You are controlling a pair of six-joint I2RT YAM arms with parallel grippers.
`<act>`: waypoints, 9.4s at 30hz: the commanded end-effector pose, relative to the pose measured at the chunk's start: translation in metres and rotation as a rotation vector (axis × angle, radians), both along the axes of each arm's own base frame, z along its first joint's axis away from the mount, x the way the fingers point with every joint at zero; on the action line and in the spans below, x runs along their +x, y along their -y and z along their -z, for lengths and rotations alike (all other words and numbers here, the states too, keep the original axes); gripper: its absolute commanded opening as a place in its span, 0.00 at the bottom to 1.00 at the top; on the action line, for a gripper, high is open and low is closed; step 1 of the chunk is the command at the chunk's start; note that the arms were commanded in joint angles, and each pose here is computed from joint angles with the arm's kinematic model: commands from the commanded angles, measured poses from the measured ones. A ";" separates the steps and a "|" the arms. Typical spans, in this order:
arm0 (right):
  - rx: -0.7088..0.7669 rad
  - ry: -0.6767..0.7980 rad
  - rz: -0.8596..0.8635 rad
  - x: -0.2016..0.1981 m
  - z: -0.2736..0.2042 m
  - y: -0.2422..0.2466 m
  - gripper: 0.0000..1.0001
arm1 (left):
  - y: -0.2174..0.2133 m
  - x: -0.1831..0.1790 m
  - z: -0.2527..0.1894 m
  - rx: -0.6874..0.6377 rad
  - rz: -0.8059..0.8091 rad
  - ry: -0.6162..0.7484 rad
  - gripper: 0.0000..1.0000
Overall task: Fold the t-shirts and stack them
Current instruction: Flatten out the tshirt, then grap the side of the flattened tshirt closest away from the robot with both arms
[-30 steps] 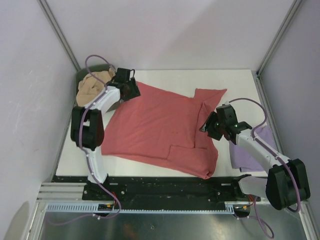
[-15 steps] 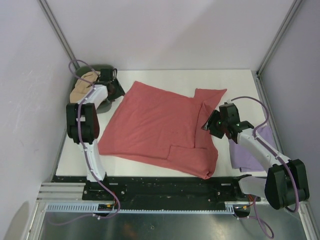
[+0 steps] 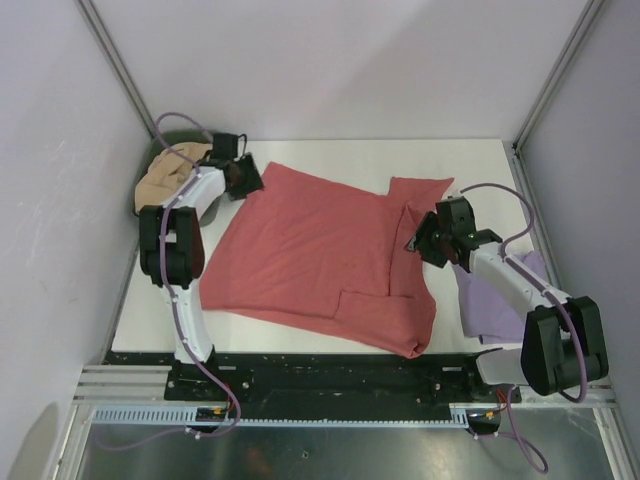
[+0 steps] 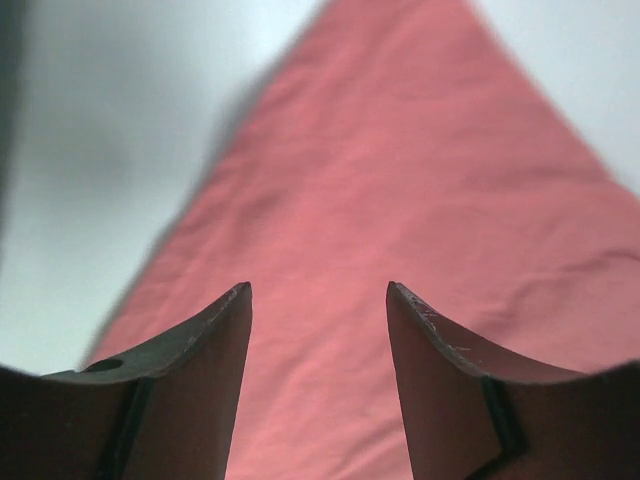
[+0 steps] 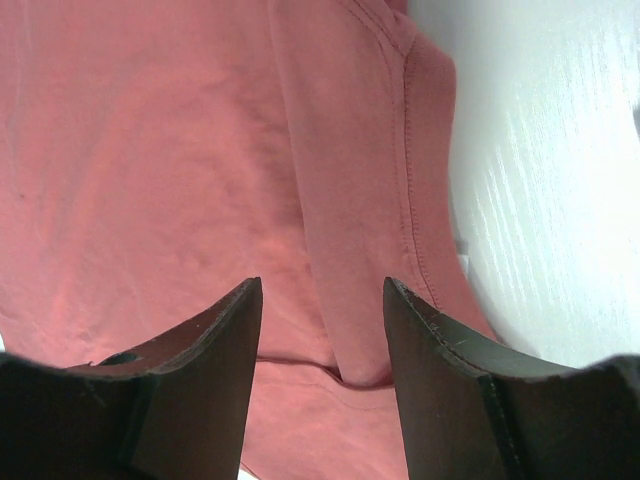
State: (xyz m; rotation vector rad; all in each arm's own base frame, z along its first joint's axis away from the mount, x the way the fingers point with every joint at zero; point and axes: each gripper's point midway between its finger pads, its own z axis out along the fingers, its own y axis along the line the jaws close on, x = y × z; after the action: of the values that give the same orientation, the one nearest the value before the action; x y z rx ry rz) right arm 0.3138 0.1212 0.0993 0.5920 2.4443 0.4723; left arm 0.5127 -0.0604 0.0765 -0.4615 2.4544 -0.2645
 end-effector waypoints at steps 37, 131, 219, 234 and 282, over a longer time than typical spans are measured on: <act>-0.121 -0.021 -0.001 0.094 0.028 0.004 0.53 | -0.025 0.058 0.044 -0.125 -0.209 -0.038 0.57; -0.125 -0.063 0.182 0.086 0.021 0.064 0.28 | 0.165 -0.059 -0.076 -0.267 0.403 0.085 0.63; -0.175 -0.167 -0.062 -0.122 0.048 -0.013 0.42 | 0.003 -0.243 -0.022 -0.100 -0.205 0.042 0.60; -0.190 -0.163 -0.101 -0.109 0.069 -0.018 0.42 | -0.069 -0.272 0.014 -0.004 -0.473 -0.064 0.63; -0.124 -0.105 -0.145 -0.105 0.053 -0.029 0.07 | -0.104 -0.297 0.033 0.042 -0.725 -0.107 0.63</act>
State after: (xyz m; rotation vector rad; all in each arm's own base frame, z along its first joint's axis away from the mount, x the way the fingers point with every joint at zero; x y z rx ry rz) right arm 0.2017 0.1424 0.0322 0.4186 2.6456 0.3031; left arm 0.2193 0.0299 0.0388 -1.2484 2.2903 0.0655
